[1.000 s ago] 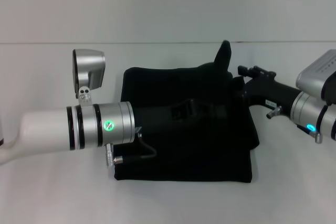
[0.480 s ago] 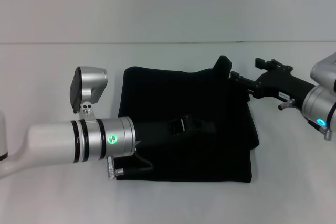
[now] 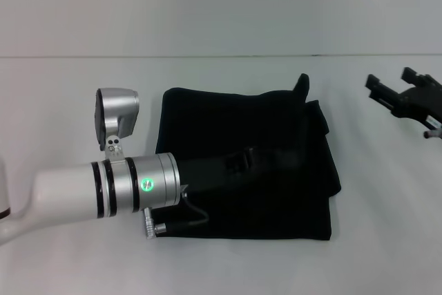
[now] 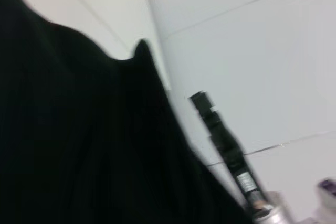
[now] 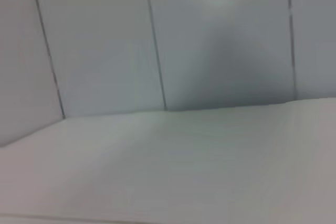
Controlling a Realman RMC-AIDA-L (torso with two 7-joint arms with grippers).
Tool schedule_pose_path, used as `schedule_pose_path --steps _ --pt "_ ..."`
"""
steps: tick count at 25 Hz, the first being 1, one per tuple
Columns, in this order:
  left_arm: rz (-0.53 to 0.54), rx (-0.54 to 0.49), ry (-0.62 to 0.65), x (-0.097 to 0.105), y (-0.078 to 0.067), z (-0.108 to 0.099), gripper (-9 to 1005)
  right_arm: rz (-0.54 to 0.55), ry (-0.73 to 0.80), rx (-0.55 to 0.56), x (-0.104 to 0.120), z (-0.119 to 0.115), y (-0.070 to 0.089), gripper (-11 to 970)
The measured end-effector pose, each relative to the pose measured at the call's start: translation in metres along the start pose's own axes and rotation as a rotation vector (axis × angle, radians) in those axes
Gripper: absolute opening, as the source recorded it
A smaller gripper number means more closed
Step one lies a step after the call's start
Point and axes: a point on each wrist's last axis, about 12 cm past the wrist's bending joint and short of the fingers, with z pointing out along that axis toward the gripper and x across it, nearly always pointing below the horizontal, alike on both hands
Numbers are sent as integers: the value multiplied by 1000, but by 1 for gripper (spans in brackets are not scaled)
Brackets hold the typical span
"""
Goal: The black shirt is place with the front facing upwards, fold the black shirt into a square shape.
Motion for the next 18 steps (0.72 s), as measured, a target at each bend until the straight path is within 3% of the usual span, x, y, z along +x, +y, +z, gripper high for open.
schedule_pose_path --steps 1,11,14,18 --pt "7 24 -4 0 -2 -1 164 7 -8 5 1 -4 -2 856" --pt "83 139 -2 0 -13 -16 586 50 -67 -18 14 -34 -4 855" --pt "163 134 -18 -5 -12 -31 662 16 -89 -113 15 -43 6 855" --pt "288 54 -66 -14 -2 -61 734 -83 -72 -304 21 -50 28 856"
